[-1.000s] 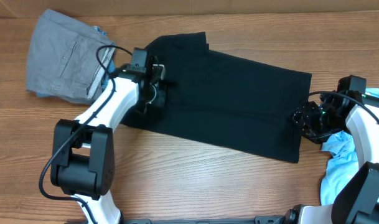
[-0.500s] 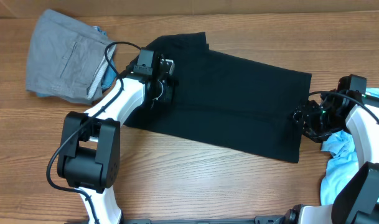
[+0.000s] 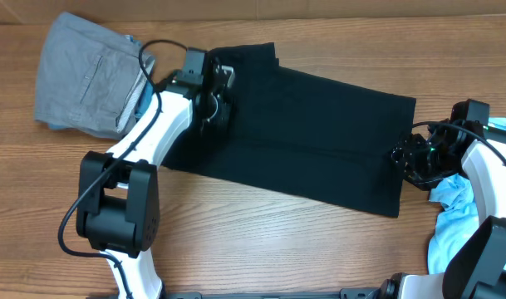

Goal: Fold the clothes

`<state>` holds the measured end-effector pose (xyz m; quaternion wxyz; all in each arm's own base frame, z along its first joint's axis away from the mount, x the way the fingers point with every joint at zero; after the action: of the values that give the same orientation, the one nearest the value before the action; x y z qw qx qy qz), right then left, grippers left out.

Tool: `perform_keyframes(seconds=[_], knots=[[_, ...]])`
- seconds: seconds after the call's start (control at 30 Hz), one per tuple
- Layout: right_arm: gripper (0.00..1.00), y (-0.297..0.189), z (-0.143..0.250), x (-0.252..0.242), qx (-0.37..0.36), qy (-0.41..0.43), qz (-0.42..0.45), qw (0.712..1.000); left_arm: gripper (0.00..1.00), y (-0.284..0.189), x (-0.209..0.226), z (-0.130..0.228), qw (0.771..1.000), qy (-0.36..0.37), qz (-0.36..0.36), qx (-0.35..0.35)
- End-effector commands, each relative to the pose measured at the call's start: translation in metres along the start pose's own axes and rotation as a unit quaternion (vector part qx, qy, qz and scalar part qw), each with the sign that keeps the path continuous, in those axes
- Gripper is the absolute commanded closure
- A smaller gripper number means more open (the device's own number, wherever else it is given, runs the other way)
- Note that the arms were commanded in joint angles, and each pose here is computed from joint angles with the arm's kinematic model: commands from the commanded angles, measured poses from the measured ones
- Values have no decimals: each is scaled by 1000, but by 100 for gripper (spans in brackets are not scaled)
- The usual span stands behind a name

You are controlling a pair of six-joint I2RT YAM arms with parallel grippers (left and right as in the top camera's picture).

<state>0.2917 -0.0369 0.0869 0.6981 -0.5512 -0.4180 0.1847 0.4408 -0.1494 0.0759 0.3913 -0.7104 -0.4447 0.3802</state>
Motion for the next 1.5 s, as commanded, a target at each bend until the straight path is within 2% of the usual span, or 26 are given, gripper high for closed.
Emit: perform_keyframes(seconds=[0.0,0.13,0.2,0.3,0.43,0.57,0.67,0.7,0.77,0.97,1.03,1.1,1.27,1.33,1.47], knots=[[33,-13,-6,8,-23,-10,-7,1000,52,4,3,-1,1000,23,-17,5],[33,-13,-6,8,-23,-10,-7,1000,54,20,7,13,999,17,-16,34],[33,-13,-6,7,-22,-10,-7,1000,59,31,6,20,999,14,-6,49],[33,-13,-6,7,-21,-9,-7,1000,79,40,-5,26,998,9,34,60],[33,-13,-6,7,-21,-9,-7,1000,96,38,-12,22,997,7,54,53],[33,-13,-6,7,-22,-9,-7,1000,96,36,-19,8,997,8,75,29],[33,-13,-6,7,-22,-9,-7,1000,94,37,-28,-13,995,14,96,-17],[33,-13,-6,7,-21,-9,-7,1000,79,38,-32,-18,995,21,98,-26],[33,-13,-6,7,-22,-9,-7,1000,67,39,-39,-18,994,24,102,-26],[33,-13,-6,7,-21,-9,-7,1000,67,39,-67,-9,991,44,122,-10],[33,-13,-6,7,-21,-9,-7,1000,72,37,-66,-5,992,41,119,-1],[33,-13,-5,7,-20,-9,-6,1000,74,29,-61,-5,993,32,116,6],[33,-13,-5,7,-20,-9,-6,1000,70,6,-32,-10,996,2,88,13],[33,-13,-5,7,-20,-9,-6,1000,60,2,-13,-7,998,-11,58,19],[33,-13,-5,7,-20,-9,-6,1000,56,-2,31,12,998,-44,-10,53]])
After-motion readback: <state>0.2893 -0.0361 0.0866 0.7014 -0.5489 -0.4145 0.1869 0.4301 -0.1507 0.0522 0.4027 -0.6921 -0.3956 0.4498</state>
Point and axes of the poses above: each gripper's point midway between its finger pads, its own y axis out along the fingers, its own x axis along the line the jaws close on, z = x × y, the point moved 1 cm from there along -y, back along the fingers
